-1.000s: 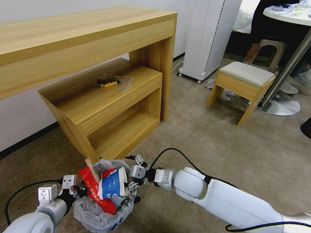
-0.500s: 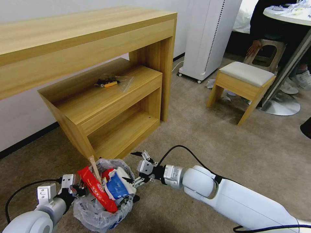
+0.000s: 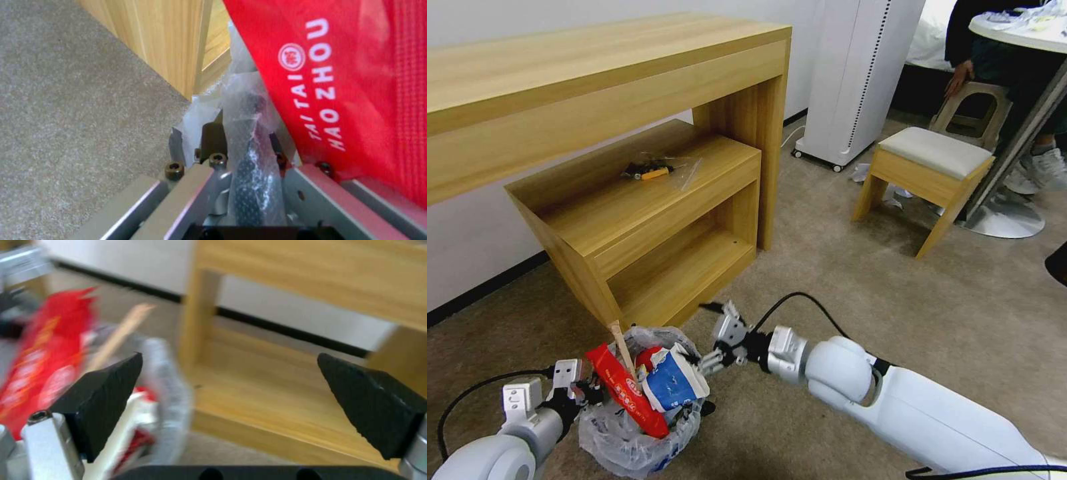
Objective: Pick up the trash bin and place the garbage on the floor into it.
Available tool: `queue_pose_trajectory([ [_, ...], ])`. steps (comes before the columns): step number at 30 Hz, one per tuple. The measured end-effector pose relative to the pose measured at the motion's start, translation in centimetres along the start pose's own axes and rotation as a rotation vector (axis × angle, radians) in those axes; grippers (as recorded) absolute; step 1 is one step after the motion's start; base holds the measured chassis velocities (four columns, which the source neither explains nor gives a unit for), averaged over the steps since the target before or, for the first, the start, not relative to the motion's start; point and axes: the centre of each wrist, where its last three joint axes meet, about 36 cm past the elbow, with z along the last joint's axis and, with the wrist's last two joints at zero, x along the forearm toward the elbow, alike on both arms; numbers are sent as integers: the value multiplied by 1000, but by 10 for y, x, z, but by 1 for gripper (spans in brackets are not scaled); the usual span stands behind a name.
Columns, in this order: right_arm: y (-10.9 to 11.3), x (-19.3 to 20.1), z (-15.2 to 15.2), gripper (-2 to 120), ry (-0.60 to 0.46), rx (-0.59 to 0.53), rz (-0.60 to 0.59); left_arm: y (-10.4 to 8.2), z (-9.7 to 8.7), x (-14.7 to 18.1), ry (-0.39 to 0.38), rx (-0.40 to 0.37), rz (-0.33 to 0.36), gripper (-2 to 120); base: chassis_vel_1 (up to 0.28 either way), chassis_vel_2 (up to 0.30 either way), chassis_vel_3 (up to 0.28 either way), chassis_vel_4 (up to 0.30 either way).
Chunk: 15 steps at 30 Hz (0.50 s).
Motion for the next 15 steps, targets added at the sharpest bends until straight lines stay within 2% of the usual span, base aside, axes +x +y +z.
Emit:
queue_pose_trajectory([
  [3, -5, 21, -3, 100, -11, -75, 125, 3, 2, 3, 5, 8, -2, 0, 0, 0, 0, 0],
  [8, -10, 46, 3, 100, 0, -120, 219, 5, 4, 6, 13, 12, -2, 0, 0, 0, 0, 0],
  [11, -18, 80, 15, 100, 28, -146, 340, 7, 2, 10, 8, 16, -5, 0, 0, 0, 0, 0],
  [12, -18, 80, 15, 100, 28, -146, 340, 7, 2, 10, 8, 16, -5, 0, 0, 0, 0, 0],
  [15, -8, 124, 43, 100, 72, -167, 485, 10, 0, 8, 5, 27, -18, 0, 0, 0, 0, 0],
])
